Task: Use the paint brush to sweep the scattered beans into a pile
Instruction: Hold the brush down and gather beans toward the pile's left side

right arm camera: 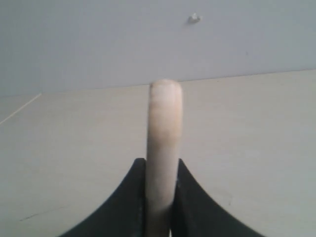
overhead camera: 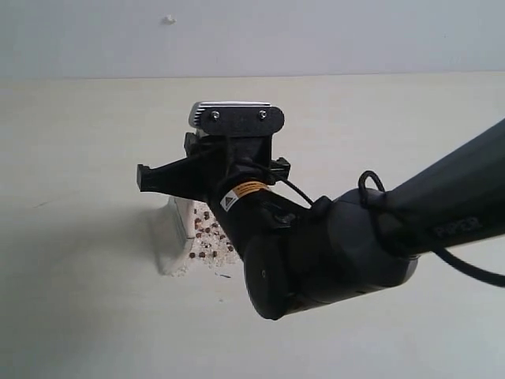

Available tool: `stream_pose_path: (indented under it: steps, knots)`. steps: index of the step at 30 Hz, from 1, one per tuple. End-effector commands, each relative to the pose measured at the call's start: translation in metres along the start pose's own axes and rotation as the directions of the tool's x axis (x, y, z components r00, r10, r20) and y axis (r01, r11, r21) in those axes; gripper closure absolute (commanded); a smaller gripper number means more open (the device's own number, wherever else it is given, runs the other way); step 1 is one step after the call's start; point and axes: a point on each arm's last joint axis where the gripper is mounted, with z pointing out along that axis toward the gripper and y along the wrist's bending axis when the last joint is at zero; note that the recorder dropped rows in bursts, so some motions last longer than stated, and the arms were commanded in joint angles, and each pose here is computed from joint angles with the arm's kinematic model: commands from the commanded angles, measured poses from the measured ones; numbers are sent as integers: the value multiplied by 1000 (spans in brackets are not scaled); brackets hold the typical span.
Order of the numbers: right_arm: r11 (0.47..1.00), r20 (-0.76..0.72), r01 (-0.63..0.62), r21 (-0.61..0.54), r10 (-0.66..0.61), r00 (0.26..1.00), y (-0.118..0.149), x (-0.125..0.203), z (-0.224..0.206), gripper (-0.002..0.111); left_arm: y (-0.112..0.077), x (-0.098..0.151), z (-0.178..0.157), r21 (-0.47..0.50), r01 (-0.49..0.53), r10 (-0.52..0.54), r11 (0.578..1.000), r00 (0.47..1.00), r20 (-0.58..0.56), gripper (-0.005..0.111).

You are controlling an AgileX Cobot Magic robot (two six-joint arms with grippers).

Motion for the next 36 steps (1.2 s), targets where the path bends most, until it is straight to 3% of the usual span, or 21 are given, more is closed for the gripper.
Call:
stream_pose_path:
  steps: [1, 23, 32, 36]
  knots:
    - [998, -18, 47, 38, -47, 999, -2, -4, -2, 108, 0, 1, 0, -1, -3, 3, 1000, 1000, 5, 107]
    - [995, 19, 70, -63, -69, 997, 11, -24, -9, 108, 0, 1, 0, -1, -3, 3, 1000, 1000, 5, 107]
    - [978, 34, 126, -169, -122, 992, 21, -40, -20, 108, 0, 1, 0, -1, -3, 3, 1000, 1000, 5, 107]
    - [948, 44, 110, -298, -101, 994, 18, -34, -40, 108, 0, 1, 0, -1, -3, 3, 1000, 1000, 5, 107]
